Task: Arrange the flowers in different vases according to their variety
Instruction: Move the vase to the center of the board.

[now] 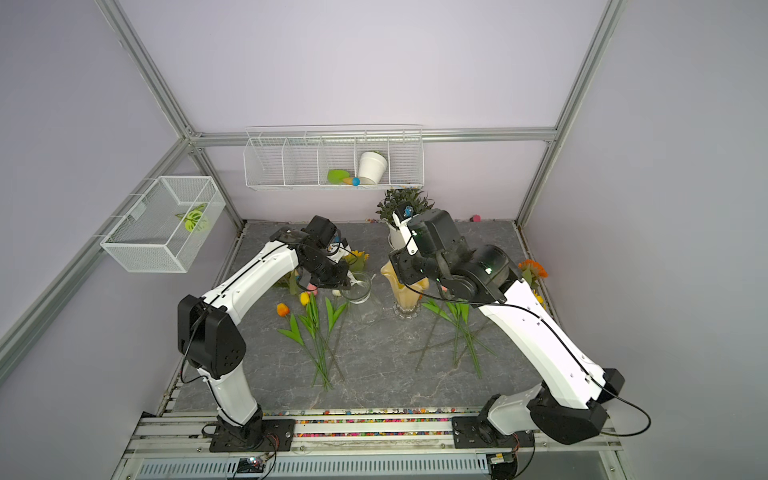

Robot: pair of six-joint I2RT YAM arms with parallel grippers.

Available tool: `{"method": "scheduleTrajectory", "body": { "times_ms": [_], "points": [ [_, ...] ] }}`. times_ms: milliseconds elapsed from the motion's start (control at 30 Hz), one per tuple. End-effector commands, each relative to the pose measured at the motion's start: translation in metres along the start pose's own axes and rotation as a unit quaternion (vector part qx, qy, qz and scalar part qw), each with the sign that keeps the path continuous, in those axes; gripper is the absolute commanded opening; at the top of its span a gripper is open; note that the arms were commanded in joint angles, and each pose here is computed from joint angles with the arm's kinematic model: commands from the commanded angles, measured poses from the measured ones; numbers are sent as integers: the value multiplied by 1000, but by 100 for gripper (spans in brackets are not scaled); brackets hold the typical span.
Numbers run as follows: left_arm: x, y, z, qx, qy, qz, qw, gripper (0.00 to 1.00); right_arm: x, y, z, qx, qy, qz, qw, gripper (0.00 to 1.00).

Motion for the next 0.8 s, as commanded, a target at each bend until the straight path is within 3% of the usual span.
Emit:
{"method": "scheduleTrajectory", "body": {
  "times_ms": [0, 767],
  "points": [
    [13, 9, 19, 0, 63, -2, 998, 0, -5, -2, -2, -12, -4, 10, 1000, 73],
    [19, 22, 31, 11, 101, -2, 995, 0, -13, -21, -3, -3, -5, 25, 1000, 74]
  ]
}}
Point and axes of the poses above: each gripper's point midway between its finger pads, its own z axis out along the fingers, its own x axis along the line the jaws close on, y = z × x, the point moved 6 cm from there along -z, back along the fingers, and after that the axes turned 3 degrees about -z, right-handed, at the moved point
